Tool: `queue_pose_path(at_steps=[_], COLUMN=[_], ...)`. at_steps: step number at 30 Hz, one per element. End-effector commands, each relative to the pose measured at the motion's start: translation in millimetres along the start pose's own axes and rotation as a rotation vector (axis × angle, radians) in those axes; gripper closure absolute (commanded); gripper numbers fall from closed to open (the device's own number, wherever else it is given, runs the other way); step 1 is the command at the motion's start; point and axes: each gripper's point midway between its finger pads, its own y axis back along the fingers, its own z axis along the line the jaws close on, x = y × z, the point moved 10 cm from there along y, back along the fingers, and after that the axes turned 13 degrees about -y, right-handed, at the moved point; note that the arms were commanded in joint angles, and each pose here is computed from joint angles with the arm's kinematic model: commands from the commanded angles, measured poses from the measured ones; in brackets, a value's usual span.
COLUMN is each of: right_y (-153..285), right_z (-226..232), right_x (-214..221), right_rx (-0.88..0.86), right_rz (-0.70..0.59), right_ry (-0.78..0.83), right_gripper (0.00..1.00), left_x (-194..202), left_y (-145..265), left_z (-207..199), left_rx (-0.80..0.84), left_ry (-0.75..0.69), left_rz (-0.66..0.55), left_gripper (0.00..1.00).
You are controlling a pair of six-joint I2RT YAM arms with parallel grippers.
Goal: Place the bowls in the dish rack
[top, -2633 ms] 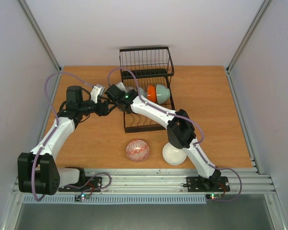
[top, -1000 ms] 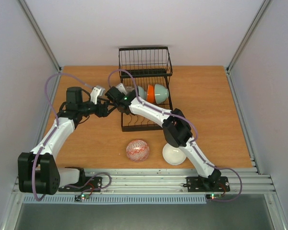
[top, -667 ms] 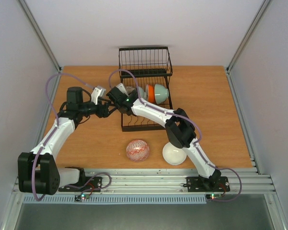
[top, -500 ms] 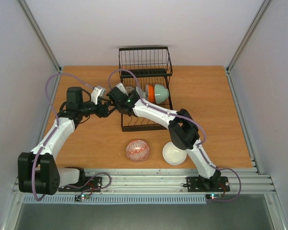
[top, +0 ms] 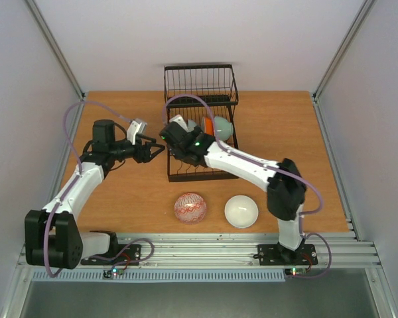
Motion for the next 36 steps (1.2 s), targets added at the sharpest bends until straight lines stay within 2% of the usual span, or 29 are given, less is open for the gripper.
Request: queue_pose_path(at_steps=[1,7,12,19,22,24,30,36], right_y=[55,93,115,135,138,139,138,135], right_z=[-29,-58,-89,-119,-123,-125,-123,-116], right_x=[3,51,90,114,120,123,126,126], right_rx=[-0.087,-0.134,-0.141,-0.099,-0.114,-0.122,-0.155,-0.207], right_rz=[0.033,0.167,0.223,0.237,0.236,0.232,0.235,0.246], right_ry=[-0.080,-0.106,-0.165,-0.249,-0.275,-0.291,-0.323,-0.331], right_gripper=[0.16,0.21,0.20,0.19,0.19,0.19,0.18,0.18], left_x=[-4,-3,-4,19,38,45,67,92], left_y=[0,-14,-39,-83,-100,-106,-98,-94], left_z=[7,0,-31,-92,-106,-109,-112,-107], left_rx=[-0.026,0.040,0.149,0.375,0.434,0.458,0.474,0.349], left_ry=[-0.011,-0.004,-0.104,-0.320,-0.371,-0.394,-0.475,-0.557], left_rz=[0.002,0.069,0.198,0.483,0.627,0.681,0.727,0.736], left_gripper=[0.35,0.36,0.37,0.41,0.42,0.46,0.52,0.50])
